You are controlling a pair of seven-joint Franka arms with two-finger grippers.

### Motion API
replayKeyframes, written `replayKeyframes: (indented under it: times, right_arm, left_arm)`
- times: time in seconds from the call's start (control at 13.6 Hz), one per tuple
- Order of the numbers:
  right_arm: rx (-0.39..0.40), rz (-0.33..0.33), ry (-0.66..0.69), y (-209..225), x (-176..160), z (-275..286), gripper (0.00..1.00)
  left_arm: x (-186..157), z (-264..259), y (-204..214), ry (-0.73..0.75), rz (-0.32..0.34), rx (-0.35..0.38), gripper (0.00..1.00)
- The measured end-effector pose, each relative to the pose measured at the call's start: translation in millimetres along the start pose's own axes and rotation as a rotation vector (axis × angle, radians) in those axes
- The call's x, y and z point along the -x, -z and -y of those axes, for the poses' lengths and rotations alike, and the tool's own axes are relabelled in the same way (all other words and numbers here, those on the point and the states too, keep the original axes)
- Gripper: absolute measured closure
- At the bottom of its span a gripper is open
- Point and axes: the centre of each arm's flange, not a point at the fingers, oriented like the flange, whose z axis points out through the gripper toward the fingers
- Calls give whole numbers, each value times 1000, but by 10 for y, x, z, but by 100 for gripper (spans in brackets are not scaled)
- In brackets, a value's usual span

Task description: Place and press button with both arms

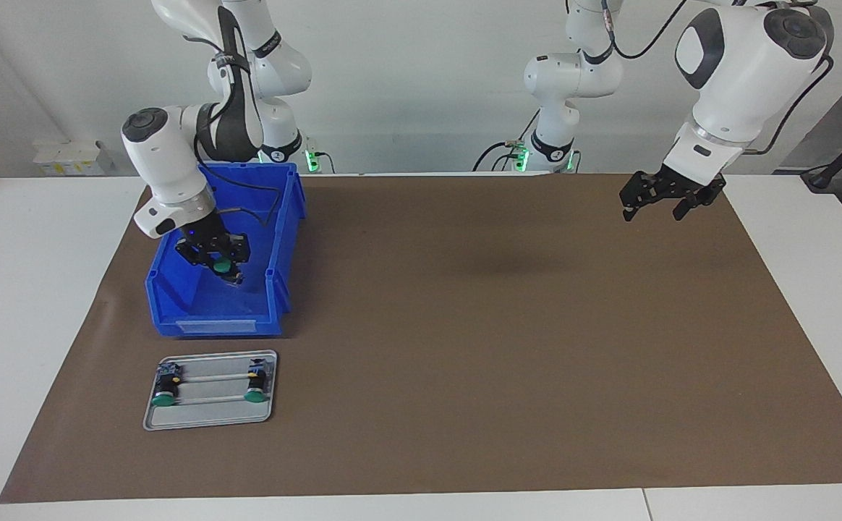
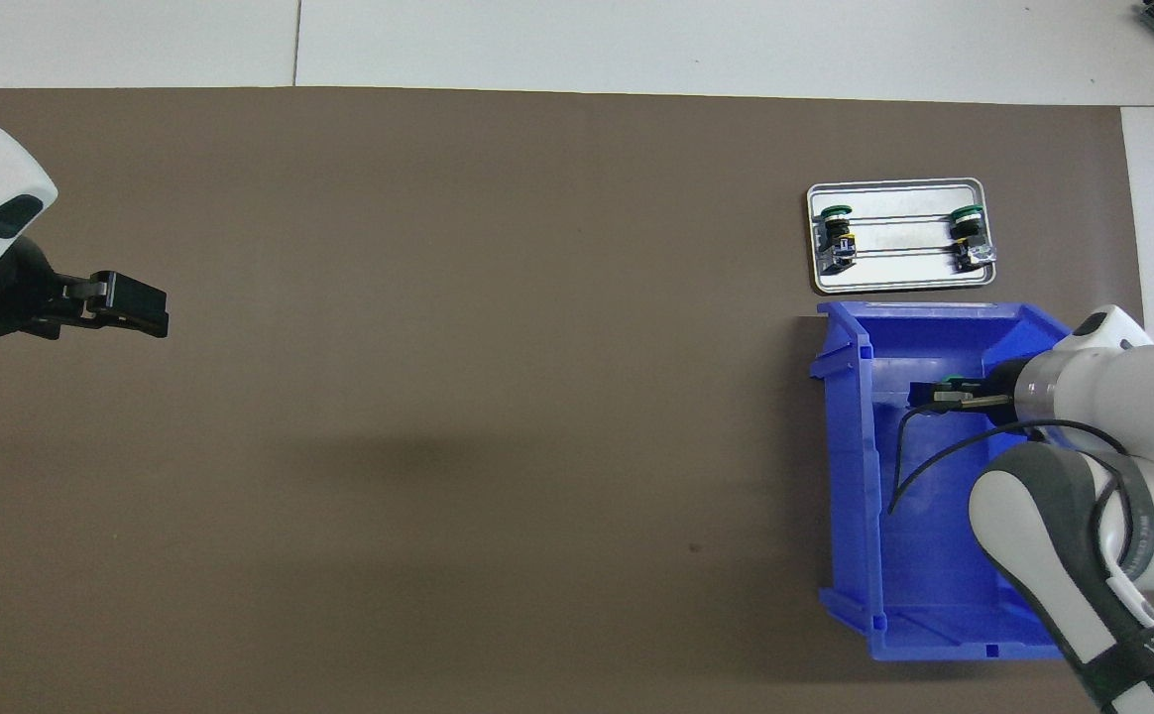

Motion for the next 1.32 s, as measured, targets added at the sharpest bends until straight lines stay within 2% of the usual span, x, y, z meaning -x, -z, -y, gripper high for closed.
replayKeyframes:
  times: [0.15, 0.44, 0.51, 0.66, 0.88, 0.95, 1.1, 1.32]
  right_arm:
    - [5, -16, -2, -177, 136, -9, 63]
    - [7, -3, -4, -323, 269, -13, 61]
    - [7, -4, -4, -320, 266, -13, 58]
    - [7, -25, -8, -241, 202, -11, 37]
    - [-3, -33, -41, 137, -46, 45, 3]
    - [-8, -29, -57, 330, -153, 76, 0]
    - [-14, -17, -95, 741, -345, 127, 0]
    - [20, 13, -136, 1372, -549, 167, 0]
  left_arm:
    - [0, 0, 0, 0, 0, 0, 0]
    - [0, 0, 0, 0, 0, 0, 0]
    - [0, 0, 0, 0, 0, 0, 0]
    - [0, 0, 0, 0, 0, 0, 0]
    - [0, 0, 0, 0, 0, 0, 0]
    - [0, 0, 0, 0, 0, 0, 0]
    - [0, 0, 0, 0, 0, 0, 0]
    - [0, 0, 0, 0, 0, 0, 0]
